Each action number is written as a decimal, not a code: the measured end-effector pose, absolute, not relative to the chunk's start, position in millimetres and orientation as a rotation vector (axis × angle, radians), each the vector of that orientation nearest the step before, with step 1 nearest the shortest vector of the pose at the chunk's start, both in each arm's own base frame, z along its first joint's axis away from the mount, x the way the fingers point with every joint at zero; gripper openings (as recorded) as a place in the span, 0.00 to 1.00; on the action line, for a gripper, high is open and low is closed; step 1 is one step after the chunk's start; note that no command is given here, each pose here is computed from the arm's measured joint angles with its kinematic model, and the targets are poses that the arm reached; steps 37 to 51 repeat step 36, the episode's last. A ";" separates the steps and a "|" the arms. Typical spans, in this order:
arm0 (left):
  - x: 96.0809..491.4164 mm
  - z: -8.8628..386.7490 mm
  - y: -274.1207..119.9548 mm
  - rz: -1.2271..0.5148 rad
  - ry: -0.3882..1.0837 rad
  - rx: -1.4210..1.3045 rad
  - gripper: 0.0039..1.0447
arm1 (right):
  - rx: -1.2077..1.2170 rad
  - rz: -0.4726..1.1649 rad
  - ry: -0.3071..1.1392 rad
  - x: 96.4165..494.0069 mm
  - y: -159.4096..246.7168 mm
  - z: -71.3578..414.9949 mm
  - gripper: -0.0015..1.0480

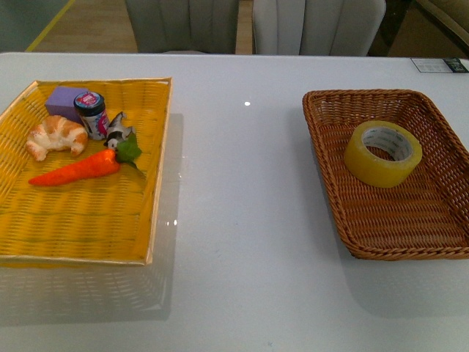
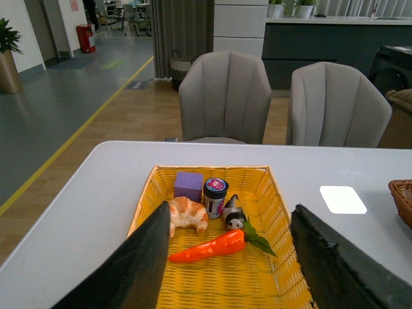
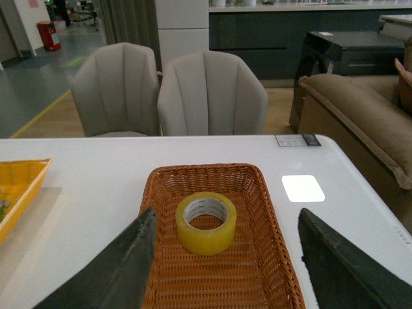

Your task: Move tape to another basket

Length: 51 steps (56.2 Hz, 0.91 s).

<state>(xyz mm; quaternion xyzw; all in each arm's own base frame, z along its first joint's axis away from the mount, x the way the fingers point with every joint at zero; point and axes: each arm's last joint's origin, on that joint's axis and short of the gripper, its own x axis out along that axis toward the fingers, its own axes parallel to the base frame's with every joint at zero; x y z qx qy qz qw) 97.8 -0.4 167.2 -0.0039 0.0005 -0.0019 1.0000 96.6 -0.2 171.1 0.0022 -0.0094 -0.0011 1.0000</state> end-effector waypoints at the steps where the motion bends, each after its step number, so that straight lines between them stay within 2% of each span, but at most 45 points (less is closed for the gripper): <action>1: 97.8 167.2 -0.4 -0.004 0.001 -0.008 0.60 | 0.004 -0.002 -0.019 96.6 -0.2 171.1 0.67; 9: 97.8 167.1 -0.4 -0.004 0.001 -0.008 0.84 | 0.005 -0.002 -0.019 96.6 -0.2 171.1 0.92; 12: 97.8 167.1 -0.4 -0.004 0.001 -0.007 0.93 | 0.005 -0.002 -0.019 96.6 -0.2 171.1 0.92; 51: 97.8 167.2 -0.4 -0.004 0.001 -0.006 0.92 | 0.005 -0.002 -0.019 96.6 -0.2 171.1 0.91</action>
